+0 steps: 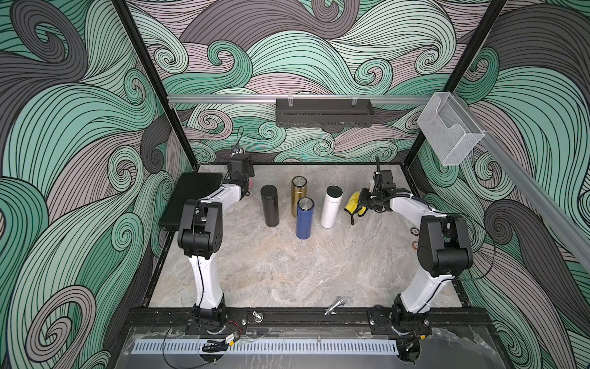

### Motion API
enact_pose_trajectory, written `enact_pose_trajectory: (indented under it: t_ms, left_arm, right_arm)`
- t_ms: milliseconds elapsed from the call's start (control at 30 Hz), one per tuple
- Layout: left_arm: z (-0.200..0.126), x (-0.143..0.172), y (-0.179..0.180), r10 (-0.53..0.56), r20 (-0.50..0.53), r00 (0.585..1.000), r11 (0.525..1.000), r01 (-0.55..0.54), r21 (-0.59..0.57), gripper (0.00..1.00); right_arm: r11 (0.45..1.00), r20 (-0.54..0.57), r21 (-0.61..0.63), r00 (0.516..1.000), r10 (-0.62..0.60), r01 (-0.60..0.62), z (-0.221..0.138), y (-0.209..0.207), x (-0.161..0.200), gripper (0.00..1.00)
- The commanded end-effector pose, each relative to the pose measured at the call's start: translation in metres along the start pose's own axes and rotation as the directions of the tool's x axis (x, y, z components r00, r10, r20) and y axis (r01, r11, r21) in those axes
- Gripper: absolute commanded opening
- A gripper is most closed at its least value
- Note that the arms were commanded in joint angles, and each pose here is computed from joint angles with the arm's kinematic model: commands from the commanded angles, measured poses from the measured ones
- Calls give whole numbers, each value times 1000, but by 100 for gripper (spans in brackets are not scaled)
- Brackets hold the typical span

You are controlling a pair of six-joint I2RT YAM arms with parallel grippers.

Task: Wipe the surface of the thermos
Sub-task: Place the thermos at the center of the board.

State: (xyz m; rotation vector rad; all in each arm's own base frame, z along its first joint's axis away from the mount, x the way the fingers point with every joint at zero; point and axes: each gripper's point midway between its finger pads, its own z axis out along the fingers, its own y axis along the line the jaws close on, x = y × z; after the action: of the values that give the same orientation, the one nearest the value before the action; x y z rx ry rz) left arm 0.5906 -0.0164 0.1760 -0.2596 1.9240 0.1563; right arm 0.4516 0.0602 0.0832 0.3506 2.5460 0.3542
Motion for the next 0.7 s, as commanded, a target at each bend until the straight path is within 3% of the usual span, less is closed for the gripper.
enact_pose_trajectory:
  t_ms: [0, 233, 467, 667]
  left_arm:
    - [0, -35, -8, -23, 84, 996, 999, 21, 24, 0]
    - [3, -22, -11, -20, 57, 998, 999, 18, 34, 0]
    - [3, -12, -13, 21, 26, 999, 999, -22, 34, 0]
    - [1, -4, -13, 31, 11, 999, 999, -32, 37, 16]
  right_arm:
    - [1000, 0, -6, 1000, -17, 17, 3, 6, -3, 0]
    - [1000, -14, 1, 1000, -25, 25, 4, 5, -2, 1]
    - [1000, -22, -3, 1000, -20, 20, 7, 5, 0, 16]
    - [1000, -24, -5, 999, -22, 22, 6, 5, 1, 17]
